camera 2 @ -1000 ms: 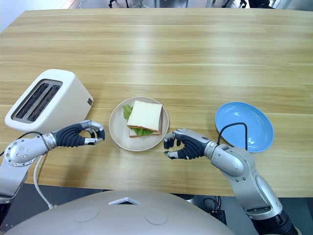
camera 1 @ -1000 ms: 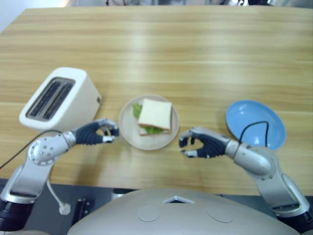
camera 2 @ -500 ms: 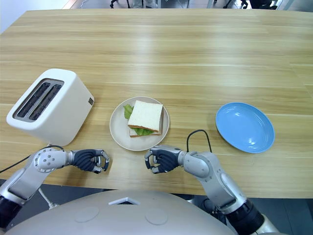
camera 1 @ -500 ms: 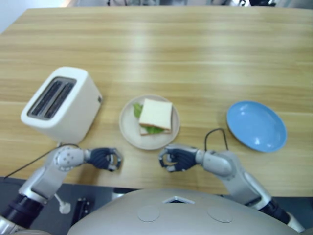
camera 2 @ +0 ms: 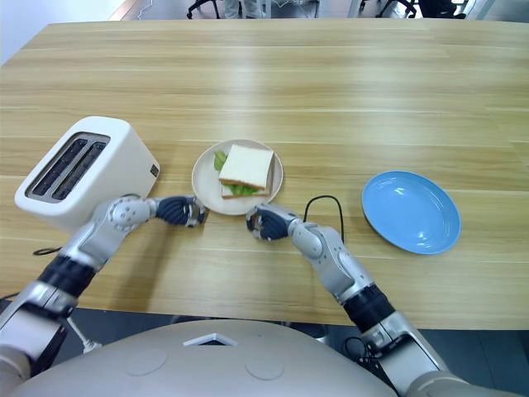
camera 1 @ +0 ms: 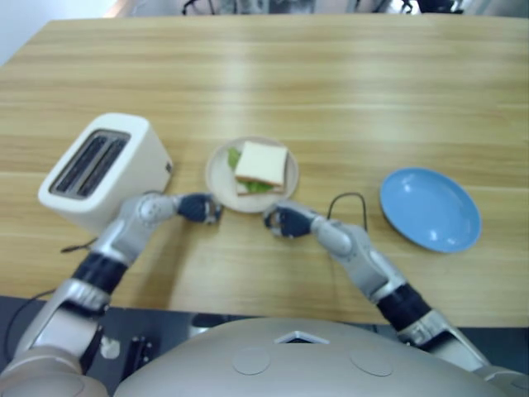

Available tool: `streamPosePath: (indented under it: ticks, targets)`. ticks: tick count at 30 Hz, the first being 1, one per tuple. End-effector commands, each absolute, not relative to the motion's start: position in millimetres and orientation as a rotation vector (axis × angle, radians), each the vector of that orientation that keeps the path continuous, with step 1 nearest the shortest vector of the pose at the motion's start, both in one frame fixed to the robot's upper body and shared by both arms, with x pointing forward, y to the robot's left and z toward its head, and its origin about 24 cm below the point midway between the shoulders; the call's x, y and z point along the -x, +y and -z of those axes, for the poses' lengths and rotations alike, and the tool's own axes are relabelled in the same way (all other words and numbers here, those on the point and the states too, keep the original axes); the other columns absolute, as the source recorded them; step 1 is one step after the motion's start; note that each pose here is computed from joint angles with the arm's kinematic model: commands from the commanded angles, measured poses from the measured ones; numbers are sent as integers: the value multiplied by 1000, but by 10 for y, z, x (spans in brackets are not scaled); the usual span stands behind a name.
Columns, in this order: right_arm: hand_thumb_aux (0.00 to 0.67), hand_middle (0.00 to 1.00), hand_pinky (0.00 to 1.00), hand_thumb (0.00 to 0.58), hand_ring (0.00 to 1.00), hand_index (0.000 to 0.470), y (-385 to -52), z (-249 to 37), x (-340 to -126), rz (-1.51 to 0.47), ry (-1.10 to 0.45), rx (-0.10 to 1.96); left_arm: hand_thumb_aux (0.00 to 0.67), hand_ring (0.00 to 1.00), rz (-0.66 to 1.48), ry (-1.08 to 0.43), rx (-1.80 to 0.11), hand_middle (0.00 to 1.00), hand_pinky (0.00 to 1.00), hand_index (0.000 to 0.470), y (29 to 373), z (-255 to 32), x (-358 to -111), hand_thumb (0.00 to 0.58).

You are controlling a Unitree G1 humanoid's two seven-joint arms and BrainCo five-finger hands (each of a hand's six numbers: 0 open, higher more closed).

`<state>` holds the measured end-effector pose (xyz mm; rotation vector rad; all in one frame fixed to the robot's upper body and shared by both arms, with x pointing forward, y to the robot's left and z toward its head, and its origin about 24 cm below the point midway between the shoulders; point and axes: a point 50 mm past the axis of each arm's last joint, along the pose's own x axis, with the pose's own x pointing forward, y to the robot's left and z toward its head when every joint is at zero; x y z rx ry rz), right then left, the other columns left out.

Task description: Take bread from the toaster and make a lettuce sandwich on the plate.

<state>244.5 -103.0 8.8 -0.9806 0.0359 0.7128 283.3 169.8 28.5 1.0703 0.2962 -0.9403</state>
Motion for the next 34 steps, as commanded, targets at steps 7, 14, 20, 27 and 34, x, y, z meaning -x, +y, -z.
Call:
streamPosePath:
  ticks: [7,14,20,27,34]
  targets:
    - [670,1000,1000,580,1000,460,-1249,-295,-2890,-197,-73,1008,633,1000,611,42,-1086,1000,1000,435,1414,-422,-3256,578]
    - [670,1000,1000,580,1000,460,-1272,-376,-2889,-184,-118,1014,562,1000,556,-68,-1021,1000,1000,386,1345,-549,-3255,565]
    - [0,0,0,0,0,0,-1445,-714,-2781,-132,-117,492,0,0,251,-134,-377,0,0,0,1607,-1055,-3118,0]
    - [0,0,0,0,0,0,-1755,-768,-2666,53,-126,7,0,0,80,-201,71,0,0,0,1734,-1080,-2594,0]
    - [0,0,0,0,0,0,-1843,-589,-2562,119,-140,-58,0,0,3,-145,166,0,0,0,1721,-686,-2467,0]
